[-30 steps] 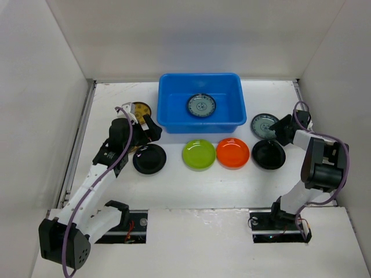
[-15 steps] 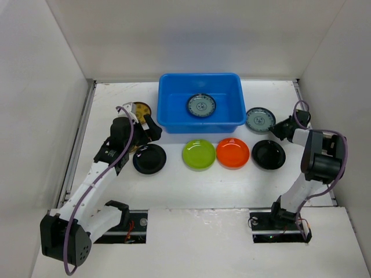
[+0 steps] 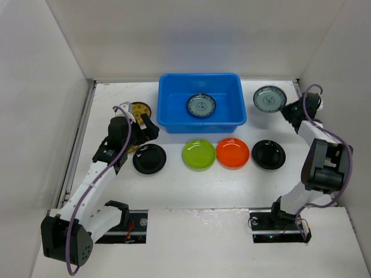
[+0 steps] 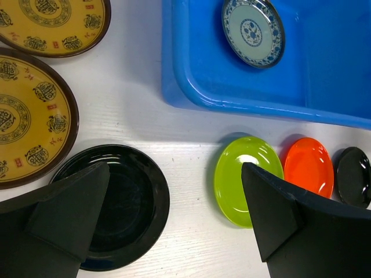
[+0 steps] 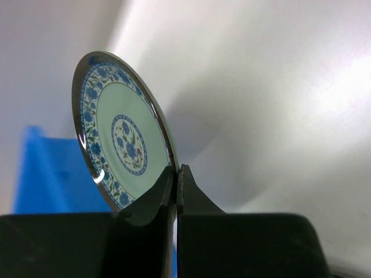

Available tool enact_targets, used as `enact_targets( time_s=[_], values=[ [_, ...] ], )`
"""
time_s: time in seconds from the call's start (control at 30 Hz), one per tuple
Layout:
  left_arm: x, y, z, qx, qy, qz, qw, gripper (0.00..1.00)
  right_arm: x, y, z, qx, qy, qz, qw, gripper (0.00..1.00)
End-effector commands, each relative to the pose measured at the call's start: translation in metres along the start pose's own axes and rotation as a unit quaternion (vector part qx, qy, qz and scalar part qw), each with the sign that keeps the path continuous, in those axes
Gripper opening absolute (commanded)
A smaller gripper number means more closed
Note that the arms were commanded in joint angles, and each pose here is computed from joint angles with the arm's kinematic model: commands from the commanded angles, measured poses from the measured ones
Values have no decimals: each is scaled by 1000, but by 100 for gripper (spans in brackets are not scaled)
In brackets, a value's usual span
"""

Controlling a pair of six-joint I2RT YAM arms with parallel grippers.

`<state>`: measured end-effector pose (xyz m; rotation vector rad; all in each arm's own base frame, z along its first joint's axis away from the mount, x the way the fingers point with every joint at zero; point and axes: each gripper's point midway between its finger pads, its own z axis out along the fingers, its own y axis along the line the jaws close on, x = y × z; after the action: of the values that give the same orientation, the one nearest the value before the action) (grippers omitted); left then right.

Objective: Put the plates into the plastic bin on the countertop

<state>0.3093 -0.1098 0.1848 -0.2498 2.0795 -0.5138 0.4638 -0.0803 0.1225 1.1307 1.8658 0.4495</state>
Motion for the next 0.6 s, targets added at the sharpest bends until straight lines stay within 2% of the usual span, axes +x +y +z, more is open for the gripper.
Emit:
enact_targets(
  time_s=[0.0,0.13,0.27,0.33,0.4,0.57],
  values=[
    [-23,-13,-6,19,-27,0,999,100,-67,108,-49,-109,-108,-18,988,0],
    [-21,-11,-6,16,-26,-1,1000,100,-55,187,-75,-181,-94,-62,977,0],
    [-19,-10,-8,15,-27,-3,1000,100,6,249,-75,-237,5,-116,965,0],
    [-19,-9,-8,15,-27,-4,1000,100,44,265,-64,-238,58,-147,958,0],
    [-18,-8,-9,13,-25,-4,1000,100,72,272,-52,-229,84,-171,954,0],
    [-17,-5,-14,8,-27,-6,1000,100,132,265,-14,-194,152,-210,946,1]
  ],
)
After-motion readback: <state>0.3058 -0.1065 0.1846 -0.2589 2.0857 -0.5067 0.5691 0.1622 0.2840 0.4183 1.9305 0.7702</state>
